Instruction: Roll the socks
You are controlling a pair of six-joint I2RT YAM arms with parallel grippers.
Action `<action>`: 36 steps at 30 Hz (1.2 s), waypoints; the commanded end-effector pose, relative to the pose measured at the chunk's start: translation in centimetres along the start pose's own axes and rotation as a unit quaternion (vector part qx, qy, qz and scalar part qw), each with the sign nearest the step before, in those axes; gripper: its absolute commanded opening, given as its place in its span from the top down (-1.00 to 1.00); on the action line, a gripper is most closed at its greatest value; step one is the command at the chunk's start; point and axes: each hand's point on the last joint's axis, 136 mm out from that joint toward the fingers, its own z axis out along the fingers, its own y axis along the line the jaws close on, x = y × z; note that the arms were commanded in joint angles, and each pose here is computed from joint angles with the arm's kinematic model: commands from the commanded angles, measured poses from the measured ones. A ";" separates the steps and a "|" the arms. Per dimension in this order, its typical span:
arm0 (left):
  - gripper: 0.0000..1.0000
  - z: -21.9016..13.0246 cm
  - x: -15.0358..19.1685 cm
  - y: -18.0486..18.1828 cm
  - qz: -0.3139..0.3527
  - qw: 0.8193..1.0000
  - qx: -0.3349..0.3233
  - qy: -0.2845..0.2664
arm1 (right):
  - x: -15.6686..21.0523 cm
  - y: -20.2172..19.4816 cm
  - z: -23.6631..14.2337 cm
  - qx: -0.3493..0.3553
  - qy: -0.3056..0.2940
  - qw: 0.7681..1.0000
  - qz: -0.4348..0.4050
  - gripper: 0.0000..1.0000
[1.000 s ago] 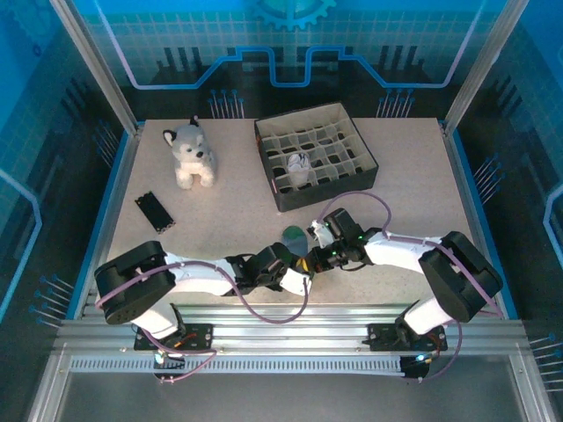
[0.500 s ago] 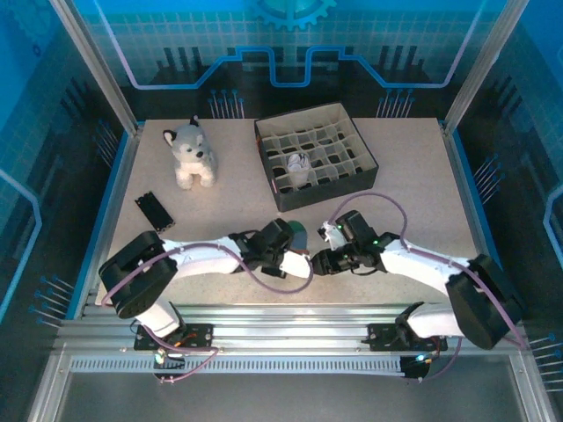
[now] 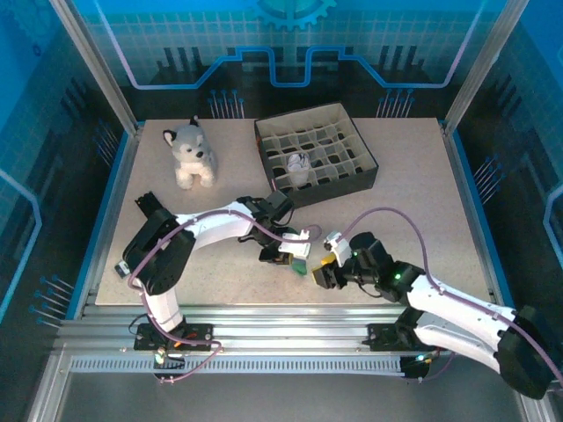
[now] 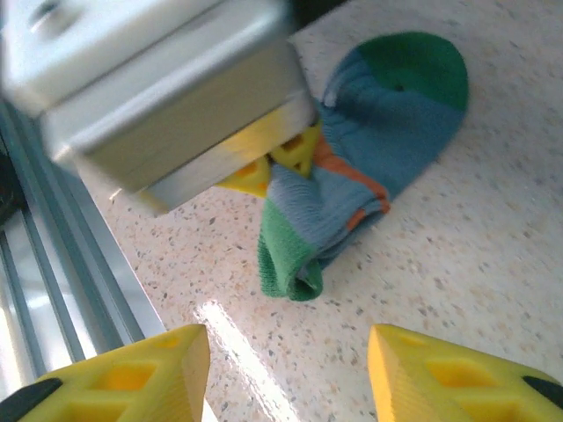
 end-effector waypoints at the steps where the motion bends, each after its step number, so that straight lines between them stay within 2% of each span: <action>1: 1.00 -0.4 0.6 -3.0 -0.032 0.996 0.081 -0.005 | -2.1 0.4 0.6 0.029 -0.078 0.990 -0.112 -0.06; 7: 1.00 -0.6 0.6 -3.2 -0.025 0.996 0.081 -0.010 | -1.6 1.8 1.6 0.016 -0.142 0.965 -0.219 -0.15; 14: 1.00 -0.8 0.2 -2.8 -0.008 0.998 0.064 -0.023 | -0.6 3.1 3.7 -0.007 -0.121 0.950 -0.286 -0.22; 19: 1.00 -0.9 -0.5 -2.2 0.004 0.998 0.051 -0.040 | -0.9 3.3 4.9 0.000 -0.129 0.944 -0.303 -0.27; 30: 1.00 -0.9 -0.7 -2.2 0.014 0.998 0.049 -0.047 | -1.4 0.5 6.3 0.090 -0.155 0.934 -0.310 -0.33; 36: 1.00 -1.0 -0.8 -2.2 0.015 0.997 0.048 -0.051 | -1.1 -0.1 6.5 0.092 -0.162 0.935 -0.302 -0.39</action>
